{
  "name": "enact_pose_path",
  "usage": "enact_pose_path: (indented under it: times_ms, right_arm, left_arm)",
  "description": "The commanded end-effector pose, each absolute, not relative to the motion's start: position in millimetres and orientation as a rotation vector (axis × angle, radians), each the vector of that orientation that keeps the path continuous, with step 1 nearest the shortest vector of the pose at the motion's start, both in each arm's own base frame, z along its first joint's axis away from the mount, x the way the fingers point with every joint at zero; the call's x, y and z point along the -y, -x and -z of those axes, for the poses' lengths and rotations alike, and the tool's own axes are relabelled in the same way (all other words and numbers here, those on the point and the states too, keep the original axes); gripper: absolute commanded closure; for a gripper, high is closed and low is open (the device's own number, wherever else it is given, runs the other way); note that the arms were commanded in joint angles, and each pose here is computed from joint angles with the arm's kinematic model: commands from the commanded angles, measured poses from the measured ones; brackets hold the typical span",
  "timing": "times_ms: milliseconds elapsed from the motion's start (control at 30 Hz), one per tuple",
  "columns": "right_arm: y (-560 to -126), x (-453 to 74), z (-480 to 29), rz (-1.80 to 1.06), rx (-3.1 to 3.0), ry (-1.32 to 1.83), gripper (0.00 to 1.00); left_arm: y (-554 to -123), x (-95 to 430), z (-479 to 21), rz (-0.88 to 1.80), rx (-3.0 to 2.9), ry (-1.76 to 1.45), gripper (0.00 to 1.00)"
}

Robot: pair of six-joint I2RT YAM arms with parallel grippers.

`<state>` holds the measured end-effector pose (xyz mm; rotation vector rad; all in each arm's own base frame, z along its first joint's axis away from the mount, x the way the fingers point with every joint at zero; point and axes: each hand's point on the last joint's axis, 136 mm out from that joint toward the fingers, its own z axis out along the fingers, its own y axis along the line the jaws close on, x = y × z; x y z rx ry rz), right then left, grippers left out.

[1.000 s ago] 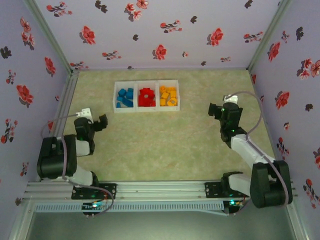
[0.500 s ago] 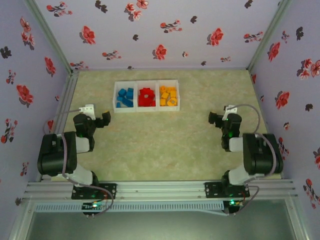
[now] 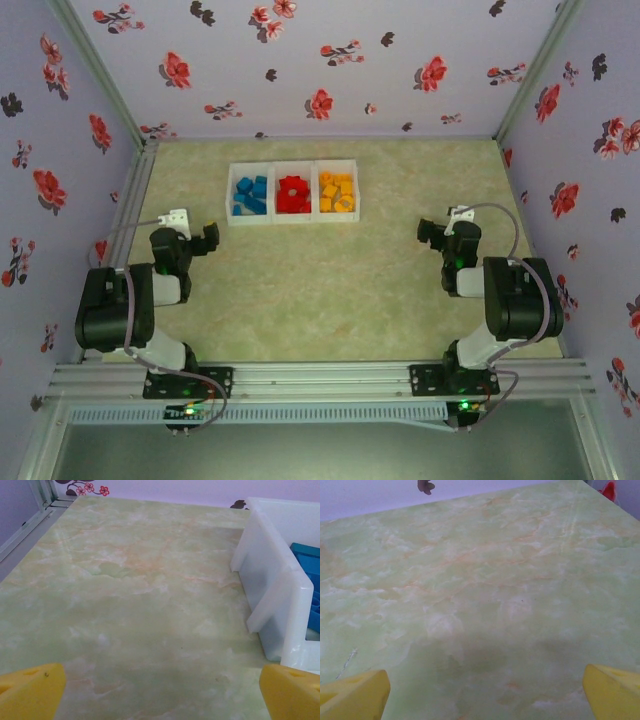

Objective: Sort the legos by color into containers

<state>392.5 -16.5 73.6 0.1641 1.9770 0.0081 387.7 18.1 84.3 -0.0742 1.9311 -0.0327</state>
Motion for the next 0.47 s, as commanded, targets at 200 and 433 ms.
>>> enact_pose_path:
  times_ms: [200,433]
  right_arm:
    - [-399.0,8.8,-84.6,-0.037,-1.945,-0.125,0.01]
    - [-396.7,10.3,-86.1,-0.035,-1.935,-0.132,0.01]
  left_arm:
    - [-394.8,-19.8,-96.3,0.005,-1.897,0.067,0.0]
    - [-394.8,-19.6,-95.8,0.006,-1.899,0.066,0.0]
